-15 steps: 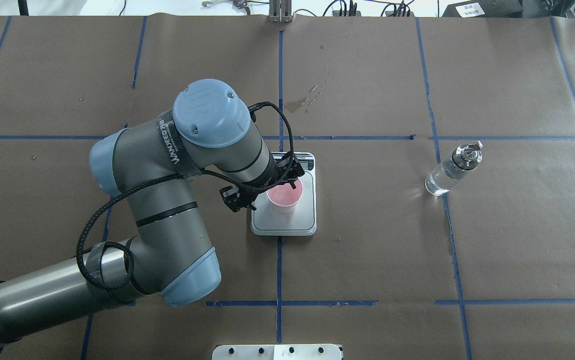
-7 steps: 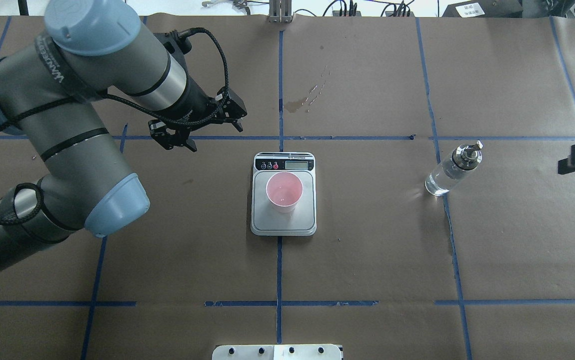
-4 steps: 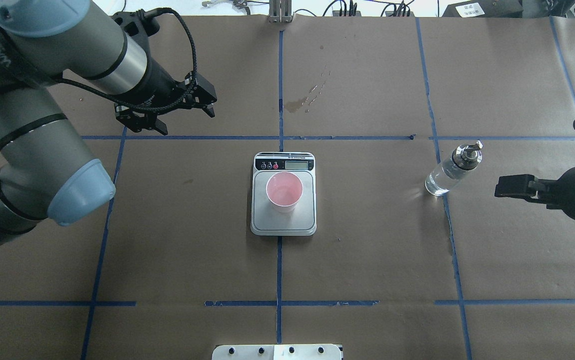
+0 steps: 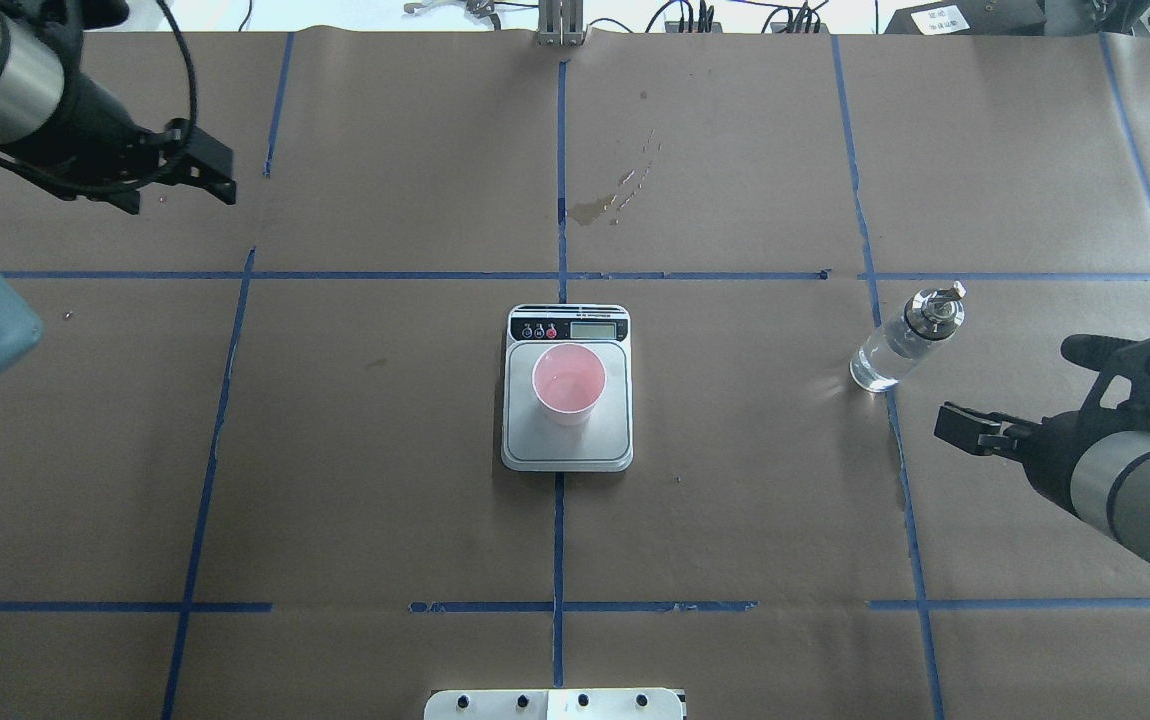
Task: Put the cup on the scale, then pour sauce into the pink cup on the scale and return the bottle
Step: 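Withdraw the left gripper while the right gripper reaches to the glass bottle, then close the right gripper around the glass bottle and lift it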
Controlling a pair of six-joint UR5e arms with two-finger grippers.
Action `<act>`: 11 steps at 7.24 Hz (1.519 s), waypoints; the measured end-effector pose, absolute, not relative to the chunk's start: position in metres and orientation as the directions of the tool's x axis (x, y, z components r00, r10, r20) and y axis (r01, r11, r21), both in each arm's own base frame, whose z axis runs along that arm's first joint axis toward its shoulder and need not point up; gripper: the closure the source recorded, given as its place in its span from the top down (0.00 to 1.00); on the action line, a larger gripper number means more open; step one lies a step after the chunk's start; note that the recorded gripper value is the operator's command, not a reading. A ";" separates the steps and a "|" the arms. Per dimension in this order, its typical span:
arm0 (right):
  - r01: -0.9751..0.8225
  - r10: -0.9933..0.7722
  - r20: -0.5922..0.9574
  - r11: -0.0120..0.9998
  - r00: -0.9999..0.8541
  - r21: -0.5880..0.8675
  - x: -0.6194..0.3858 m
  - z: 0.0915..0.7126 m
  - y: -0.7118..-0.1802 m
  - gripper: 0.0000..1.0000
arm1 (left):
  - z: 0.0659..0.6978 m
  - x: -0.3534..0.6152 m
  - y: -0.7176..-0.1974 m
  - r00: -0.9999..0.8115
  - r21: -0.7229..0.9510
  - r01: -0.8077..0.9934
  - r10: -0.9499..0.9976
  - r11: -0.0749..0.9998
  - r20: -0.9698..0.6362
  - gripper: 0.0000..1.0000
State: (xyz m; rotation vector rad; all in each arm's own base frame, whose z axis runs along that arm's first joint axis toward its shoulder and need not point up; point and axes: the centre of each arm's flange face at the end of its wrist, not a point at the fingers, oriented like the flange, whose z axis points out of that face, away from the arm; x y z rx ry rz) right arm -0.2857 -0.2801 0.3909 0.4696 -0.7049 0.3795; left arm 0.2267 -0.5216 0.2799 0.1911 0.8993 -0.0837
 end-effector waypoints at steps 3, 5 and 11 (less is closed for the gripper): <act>-0.547 0.166 0.680 0.738 0.714 0.395 -0.335 0.404 -0.294 1.00 | 0.378 0.130 -0.528 0.731 0.319 -0.030 0.239 0.947 -0.640 1.00; -0.565 0.158 0.649 0.667 0.744 0.486 -0.366 0.419 -0.305 1.00 | 0.408 0.107 -0.537 0.748 0.344 -0.090 0.291 0.935 -0.596 1.00; -0.543 0.151 0.590 0.613 0.793 0.573 -0.407 0.448 -0.315 1.00 | 0.417 0.103 -0.542 0.752 0.341 -0.099 0.295 0.935 -0.590 1.00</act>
